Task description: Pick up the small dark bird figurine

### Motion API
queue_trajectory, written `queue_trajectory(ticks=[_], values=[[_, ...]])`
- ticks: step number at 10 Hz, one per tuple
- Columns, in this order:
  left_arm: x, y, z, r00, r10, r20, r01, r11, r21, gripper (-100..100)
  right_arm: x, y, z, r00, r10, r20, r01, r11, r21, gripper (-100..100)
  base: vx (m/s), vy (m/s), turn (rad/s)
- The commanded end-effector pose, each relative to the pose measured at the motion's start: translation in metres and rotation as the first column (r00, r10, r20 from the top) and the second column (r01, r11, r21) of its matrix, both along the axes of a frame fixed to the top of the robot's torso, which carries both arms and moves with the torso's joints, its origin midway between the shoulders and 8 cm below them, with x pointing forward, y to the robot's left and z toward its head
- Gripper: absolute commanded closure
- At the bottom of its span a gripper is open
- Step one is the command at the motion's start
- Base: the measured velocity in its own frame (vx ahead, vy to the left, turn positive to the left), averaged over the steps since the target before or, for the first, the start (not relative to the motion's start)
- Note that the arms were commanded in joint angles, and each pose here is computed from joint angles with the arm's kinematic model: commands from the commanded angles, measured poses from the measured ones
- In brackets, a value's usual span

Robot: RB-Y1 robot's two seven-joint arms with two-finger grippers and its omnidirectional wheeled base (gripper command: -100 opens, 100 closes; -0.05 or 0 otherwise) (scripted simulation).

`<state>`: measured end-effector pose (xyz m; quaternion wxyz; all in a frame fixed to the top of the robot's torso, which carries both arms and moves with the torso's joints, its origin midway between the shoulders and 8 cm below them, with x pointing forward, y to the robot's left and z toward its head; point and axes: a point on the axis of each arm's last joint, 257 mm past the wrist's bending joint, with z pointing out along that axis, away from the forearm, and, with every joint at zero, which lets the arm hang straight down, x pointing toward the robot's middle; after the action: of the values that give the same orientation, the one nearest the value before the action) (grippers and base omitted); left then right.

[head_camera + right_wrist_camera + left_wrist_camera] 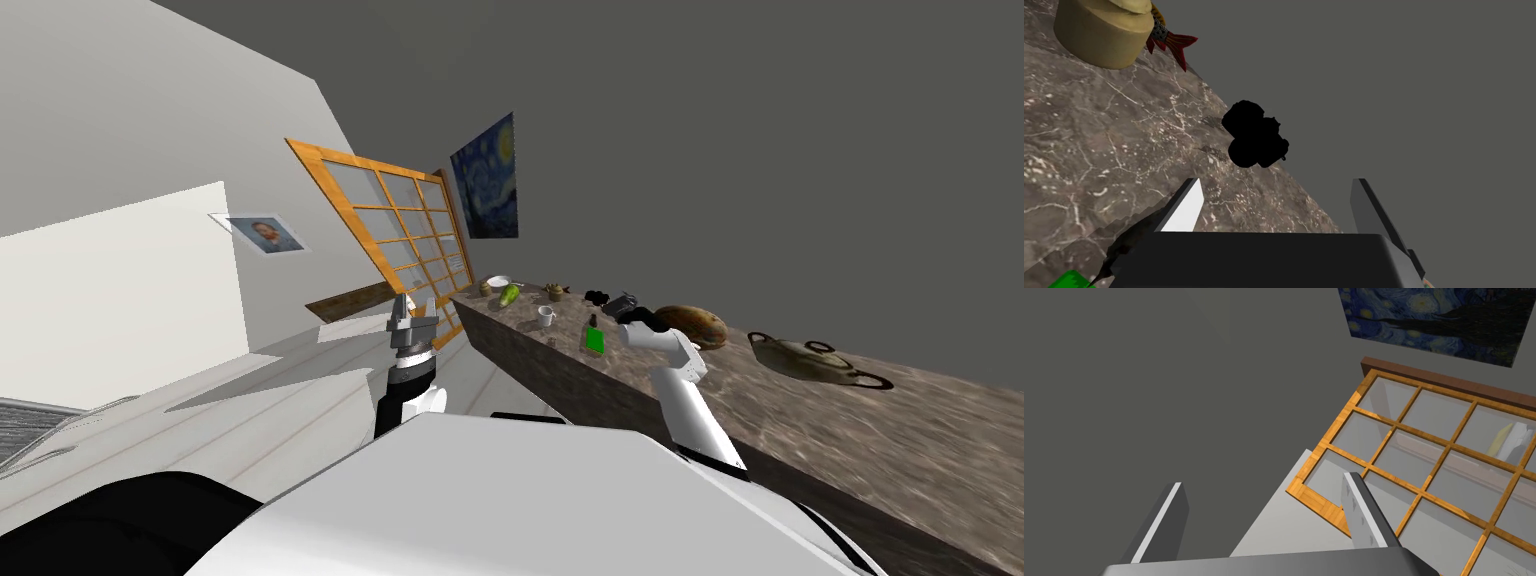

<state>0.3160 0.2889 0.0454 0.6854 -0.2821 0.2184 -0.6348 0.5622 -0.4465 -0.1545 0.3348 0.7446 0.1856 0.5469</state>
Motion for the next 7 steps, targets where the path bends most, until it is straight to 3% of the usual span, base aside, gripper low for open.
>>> queue_trajectory(ticks=[1,2,4,7], values=[[0.0,0.0,0.0,1.0,0.0,0.0,0.0,1.0,0.0,0,-0.002,-0.004,-0.007,1.0,-0.013,-0.016,0.014,0.999,0.038,-100,-0.005,-0.009,-0.015],[0.0,0.0,0.0,1.0,0.0,0.0,0.0,1.0,0.0,0,0.001,-0.02,-0.015,0.997,-0.052,-0.049,0.056,0.994,0.091,-100,-0.017,-0.01,0.203],[0.0,0.0,0.0,1.0,0.0,0.0,0.0,1.0,0.0,0,-0.001,-0.021,-0.021,0.996,-0.062,-0.064,0.069,0.989,0.127,-100,-0.01,-0.016,0.073],[0.0,0.0,0.0,1.0,0.0,0.0,0.0,1.0,0.0,0,0.0,-0.053,-0.038,0.981,-0.144,-0.133,0.174,0.953,0.248,-100,-0.013,-0.02,0.202]])
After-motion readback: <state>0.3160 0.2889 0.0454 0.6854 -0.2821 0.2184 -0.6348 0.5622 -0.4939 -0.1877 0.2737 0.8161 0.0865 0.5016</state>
